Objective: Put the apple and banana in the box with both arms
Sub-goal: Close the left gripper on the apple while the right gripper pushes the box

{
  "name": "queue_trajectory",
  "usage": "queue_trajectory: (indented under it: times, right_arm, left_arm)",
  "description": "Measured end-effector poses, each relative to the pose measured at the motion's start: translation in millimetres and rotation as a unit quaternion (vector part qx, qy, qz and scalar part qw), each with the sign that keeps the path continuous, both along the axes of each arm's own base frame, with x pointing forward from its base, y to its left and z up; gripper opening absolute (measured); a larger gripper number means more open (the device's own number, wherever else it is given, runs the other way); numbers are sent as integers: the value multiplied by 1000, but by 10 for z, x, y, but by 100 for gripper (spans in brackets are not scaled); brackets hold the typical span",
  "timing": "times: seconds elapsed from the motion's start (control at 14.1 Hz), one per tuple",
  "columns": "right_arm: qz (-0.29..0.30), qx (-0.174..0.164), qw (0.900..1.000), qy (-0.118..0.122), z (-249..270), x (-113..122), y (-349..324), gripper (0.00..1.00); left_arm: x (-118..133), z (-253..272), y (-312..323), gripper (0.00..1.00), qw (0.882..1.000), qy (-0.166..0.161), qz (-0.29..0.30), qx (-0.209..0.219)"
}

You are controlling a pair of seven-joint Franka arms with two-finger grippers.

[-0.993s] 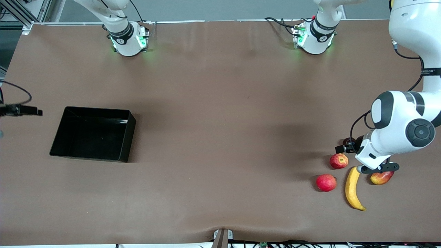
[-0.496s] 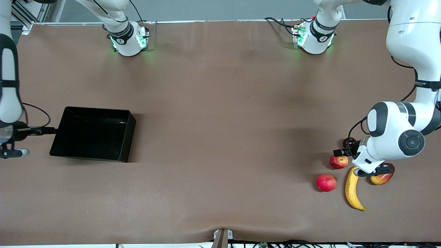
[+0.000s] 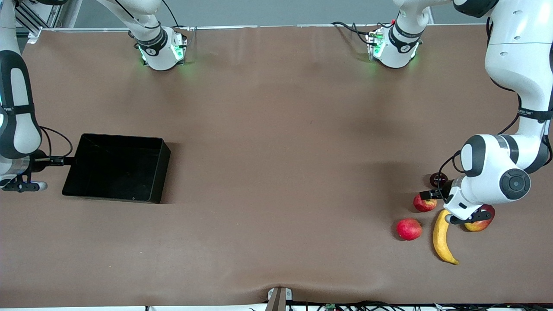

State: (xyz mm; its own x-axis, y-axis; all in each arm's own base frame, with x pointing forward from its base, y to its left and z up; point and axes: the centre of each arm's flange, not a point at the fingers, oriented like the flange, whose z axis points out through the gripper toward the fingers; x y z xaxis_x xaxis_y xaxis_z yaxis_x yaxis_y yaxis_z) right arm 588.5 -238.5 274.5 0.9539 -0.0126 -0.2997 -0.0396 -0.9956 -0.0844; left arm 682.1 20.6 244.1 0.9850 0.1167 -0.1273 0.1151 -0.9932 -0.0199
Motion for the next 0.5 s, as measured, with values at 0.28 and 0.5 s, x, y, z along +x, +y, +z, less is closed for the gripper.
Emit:
queue_trajectory:
  times: [0.28, 0.5]
  right_arm:
    - [9, 7, 1000, 6, -151, -60, -31, 24]
    - [14, 14, 1000, 3, -271, -109, -167, 6]
  left_arm:
    - [-12, -87, 35, 100, 999, 6, -52, -8]
    - [58, -58, -21, 100, 995, -3, -98, -16]
